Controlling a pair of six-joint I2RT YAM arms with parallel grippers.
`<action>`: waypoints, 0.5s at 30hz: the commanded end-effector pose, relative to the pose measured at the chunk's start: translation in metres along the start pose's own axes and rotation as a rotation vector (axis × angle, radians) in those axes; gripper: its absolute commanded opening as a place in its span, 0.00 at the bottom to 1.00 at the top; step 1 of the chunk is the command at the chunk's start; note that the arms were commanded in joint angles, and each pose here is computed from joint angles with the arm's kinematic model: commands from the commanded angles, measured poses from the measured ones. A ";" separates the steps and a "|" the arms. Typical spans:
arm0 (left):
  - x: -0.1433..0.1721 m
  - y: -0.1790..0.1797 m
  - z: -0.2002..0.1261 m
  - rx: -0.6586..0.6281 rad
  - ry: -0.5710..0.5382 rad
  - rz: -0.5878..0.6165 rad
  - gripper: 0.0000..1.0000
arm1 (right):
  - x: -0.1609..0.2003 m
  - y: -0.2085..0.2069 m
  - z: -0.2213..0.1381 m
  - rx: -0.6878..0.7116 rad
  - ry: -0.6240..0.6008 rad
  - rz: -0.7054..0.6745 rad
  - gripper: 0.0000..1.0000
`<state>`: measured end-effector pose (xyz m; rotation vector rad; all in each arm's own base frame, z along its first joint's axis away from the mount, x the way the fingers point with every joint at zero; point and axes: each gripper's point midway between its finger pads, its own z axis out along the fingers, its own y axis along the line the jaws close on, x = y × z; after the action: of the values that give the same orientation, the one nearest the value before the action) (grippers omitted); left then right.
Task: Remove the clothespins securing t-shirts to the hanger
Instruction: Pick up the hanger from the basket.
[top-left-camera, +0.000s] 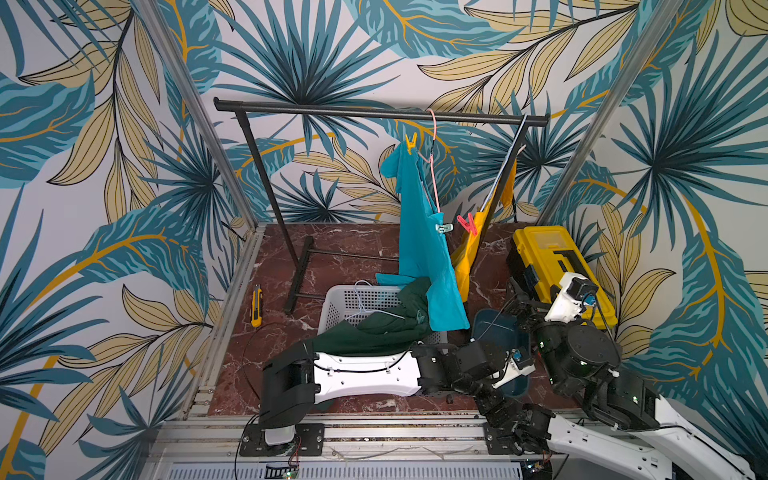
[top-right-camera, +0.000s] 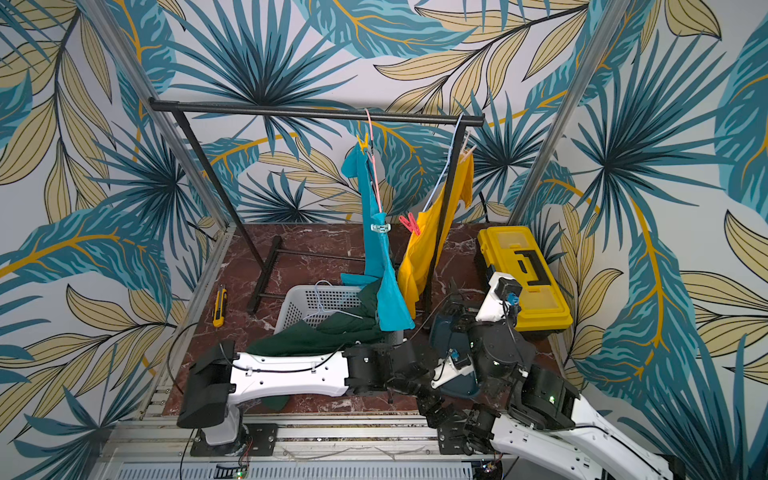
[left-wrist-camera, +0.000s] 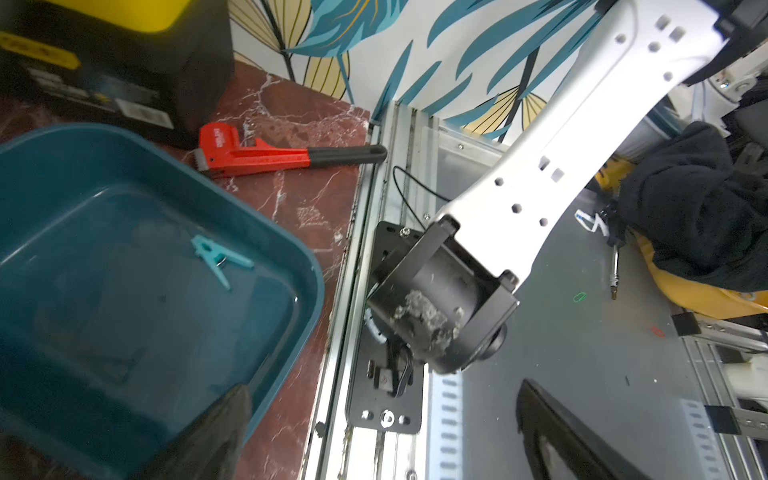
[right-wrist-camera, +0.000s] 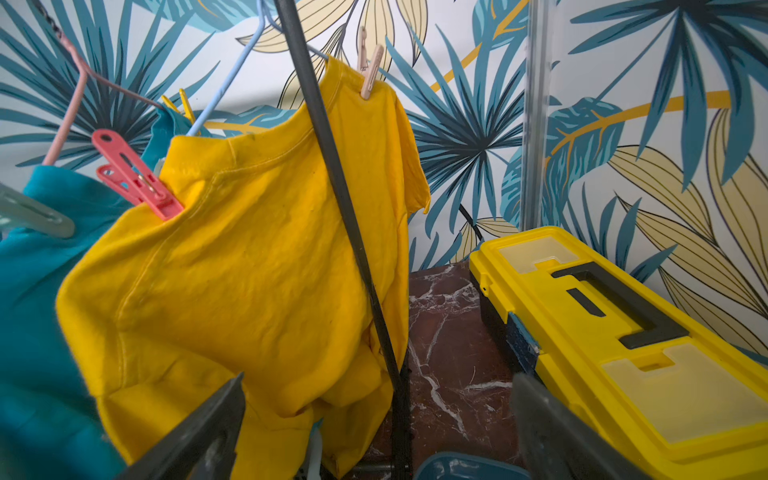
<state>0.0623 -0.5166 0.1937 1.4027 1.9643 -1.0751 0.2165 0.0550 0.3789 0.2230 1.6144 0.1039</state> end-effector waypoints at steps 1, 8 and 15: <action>0.027 0.002 -0.013 -0.060 0.031 0.012 1.00 | -0.002 -0.001 0.003 0.023 -0.016 0.052 1.00; 0.025 0.013 -0.082 -0.171 -0.084 0.010 1.00 | 0.009 0.018 0.012 -0.002 0.016 0.033 1.00; 0.025 0.053 -0.161 -0.368 -0.261 -0.048 1.00 | 0.020 0.033 0.018 -0.024 0.053 0.022 0.99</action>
<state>0.0956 -0.3898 0.2086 1.1559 1.9804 -0.8075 0.2280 0.1519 0.3429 -0.1136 1.7580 0.2839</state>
